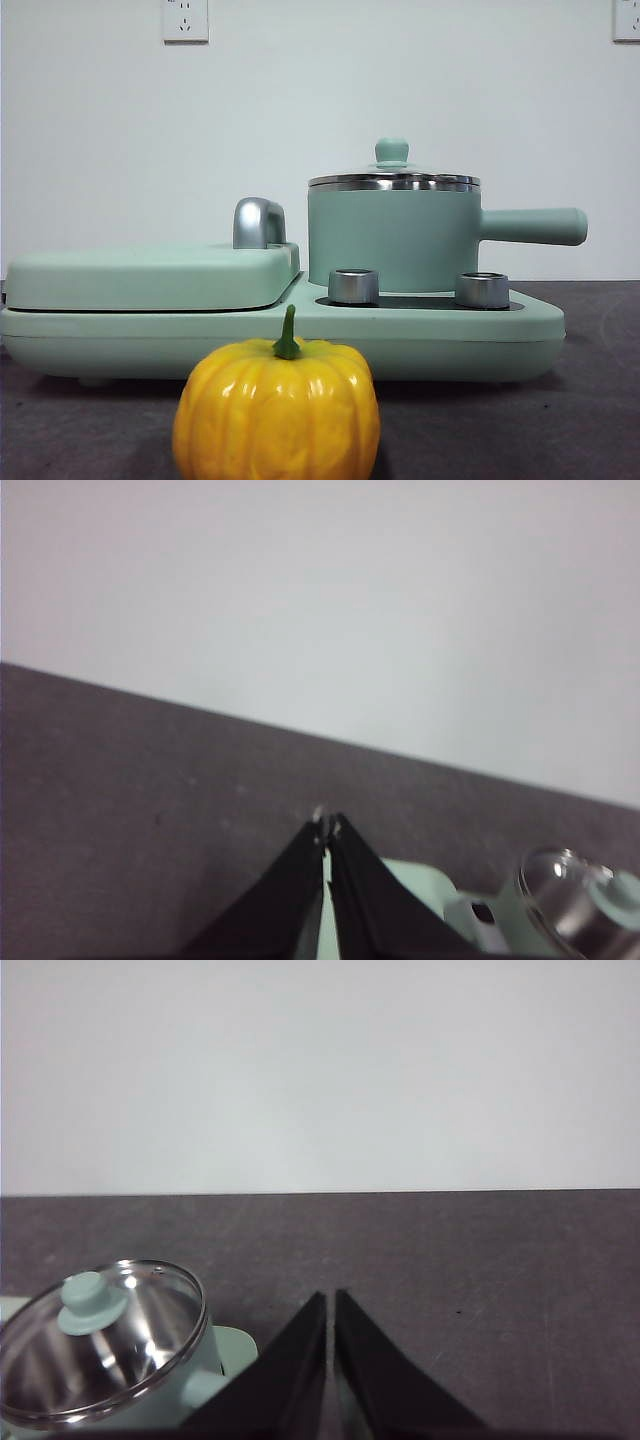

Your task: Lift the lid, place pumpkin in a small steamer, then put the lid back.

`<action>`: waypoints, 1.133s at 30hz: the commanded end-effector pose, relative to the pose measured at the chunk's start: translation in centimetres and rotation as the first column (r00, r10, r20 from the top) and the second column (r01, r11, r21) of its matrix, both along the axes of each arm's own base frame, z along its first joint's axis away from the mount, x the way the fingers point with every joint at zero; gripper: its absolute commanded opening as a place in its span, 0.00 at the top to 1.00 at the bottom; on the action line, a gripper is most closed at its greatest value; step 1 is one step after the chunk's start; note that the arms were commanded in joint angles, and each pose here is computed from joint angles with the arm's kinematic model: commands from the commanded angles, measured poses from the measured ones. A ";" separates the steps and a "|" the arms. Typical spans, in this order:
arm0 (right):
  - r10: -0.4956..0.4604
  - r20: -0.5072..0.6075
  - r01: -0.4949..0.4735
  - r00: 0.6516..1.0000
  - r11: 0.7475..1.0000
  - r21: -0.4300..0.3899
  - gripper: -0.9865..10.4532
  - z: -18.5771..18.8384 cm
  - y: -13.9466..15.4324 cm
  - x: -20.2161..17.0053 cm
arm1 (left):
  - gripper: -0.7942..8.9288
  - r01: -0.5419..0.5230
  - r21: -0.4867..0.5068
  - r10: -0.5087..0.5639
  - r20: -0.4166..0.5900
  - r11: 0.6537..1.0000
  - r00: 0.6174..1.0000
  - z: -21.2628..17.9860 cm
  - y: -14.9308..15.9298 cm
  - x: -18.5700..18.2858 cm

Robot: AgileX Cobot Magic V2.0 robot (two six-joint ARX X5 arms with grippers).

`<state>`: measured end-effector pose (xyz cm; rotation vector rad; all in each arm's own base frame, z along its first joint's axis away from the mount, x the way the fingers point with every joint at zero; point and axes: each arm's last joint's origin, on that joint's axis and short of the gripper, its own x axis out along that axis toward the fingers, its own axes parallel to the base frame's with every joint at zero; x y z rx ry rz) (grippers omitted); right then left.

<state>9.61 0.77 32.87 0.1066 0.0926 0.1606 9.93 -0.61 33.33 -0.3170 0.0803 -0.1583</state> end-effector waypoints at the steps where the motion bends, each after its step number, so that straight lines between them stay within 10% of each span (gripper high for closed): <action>1: 0.028 -0.007 -0.028 1.000 0.999 -0.046 0.90 0.7 0.1 1.0 | 0.91 0.044 0.048 -0.044 -0.016 0.998 0.999 0.7 -0.2 1.1; 17: 0.226 -0.187 -0.263 0.956 0.942 -0.210 0.90 -0.3 2.1 6.5 | 0.91 0.292 0.260 -0.248 -0.191 0.920 0.950 0.5 -1.9 7.0; 27: 0.368 -0.254 -0.440 0.895 0.823 -0.358 0.90 -1.4 4.4 6.8 | 0.90 0.483 0.551 -0.431 -0.232 0.680 0.872 -0.3 -4.0 7.3; 34: 0.375 -0.265 -0.453 0.889 0.806 -0.380 0.70 -1.5 4.4 6.7 | 0.65 0.494 0.562 -0.457 -0.219 0.663 0.862 -0.2 -4.4 7.2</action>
